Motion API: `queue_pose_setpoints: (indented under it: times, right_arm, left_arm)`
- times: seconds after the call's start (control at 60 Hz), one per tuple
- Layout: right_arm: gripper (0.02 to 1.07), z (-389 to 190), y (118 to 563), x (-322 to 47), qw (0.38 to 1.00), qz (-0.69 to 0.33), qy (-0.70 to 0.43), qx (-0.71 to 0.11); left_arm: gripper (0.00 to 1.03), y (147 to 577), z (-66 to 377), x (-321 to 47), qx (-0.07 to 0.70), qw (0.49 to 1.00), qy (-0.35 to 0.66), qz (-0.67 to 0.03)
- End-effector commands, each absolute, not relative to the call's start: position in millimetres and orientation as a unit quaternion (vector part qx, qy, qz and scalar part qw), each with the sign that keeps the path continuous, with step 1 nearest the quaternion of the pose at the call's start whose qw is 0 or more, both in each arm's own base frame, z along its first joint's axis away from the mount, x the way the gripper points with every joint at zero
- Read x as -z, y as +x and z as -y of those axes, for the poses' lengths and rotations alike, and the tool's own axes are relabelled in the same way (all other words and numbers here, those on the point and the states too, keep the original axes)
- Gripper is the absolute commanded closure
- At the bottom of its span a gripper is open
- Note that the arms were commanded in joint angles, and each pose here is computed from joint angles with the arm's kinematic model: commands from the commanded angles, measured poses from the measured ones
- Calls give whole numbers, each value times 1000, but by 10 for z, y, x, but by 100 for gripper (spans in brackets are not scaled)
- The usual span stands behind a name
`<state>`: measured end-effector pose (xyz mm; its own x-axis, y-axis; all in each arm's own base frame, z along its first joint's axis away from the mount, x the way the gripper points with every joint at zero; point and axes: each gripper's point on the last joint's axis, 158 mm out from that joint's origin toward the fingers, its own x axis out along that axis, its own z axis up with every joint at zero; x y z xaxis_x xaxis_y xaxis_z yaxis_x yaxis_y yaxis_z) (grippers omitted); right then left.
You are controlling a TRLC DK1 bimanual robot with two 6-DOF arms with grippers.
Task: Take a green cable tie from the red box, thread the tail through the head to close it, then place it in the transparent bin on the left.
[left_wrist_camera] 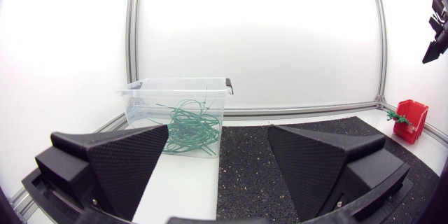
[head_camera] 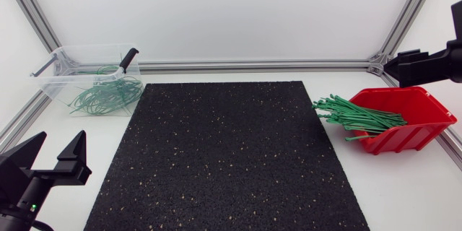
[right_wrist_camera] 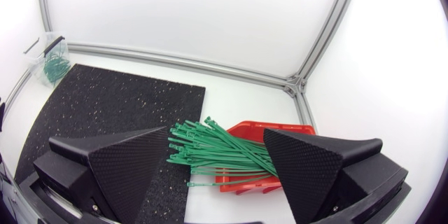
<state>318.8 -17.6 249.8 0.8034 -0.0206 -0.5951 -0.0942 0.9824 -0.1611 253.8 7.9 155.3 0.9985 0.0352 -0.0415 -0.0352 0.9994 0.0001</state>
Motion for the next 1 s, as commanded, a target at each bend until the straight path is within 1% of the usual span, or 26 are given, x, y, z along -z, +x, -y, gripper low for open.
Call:
queue_pose_setpoints:
  times: [0.0, 0.15, 0.35, 0.65, 0.717, 0.817, 0.983]
  right_arm:
    - [12, 230, 3283, -2444, 932, -343, -107, -39]
    - [12, 279, 3380, -2343, 901, -398, -155, -74]
    - [12, 292, 3358, -2145, 832, -472, -239, -164]
    - [12, 280, 3257, -1901, 760, -469, -371, -255]
    - [16, 296, 3288, -1862, 745, -464, -399, -267]
    - [16, 338, 3226, -1731, 707, -490, -431, -272]
    - [16, 314, 3025, -1521, 633, -504, -480, -339]
  left_arm:
    - [4, 2543, -102, -1324, -22, 999, -8, -47]
    - [4, 2544, -102, -1321, -22, 999, -8, -48]
    - [4, 2544, -106, -1321, -23, 999, -8, -48]
    - [4, 2543, -106, -1317, -23, 999, -8, -48]
    - [4, 2543, -106, -1317, -23, 999, -8, -48]
    - [4, 2543, -106, -1317, -23, 999, -8, -48]
    - [4, 2543, -102, -1317, -22, 999, -8, -48]
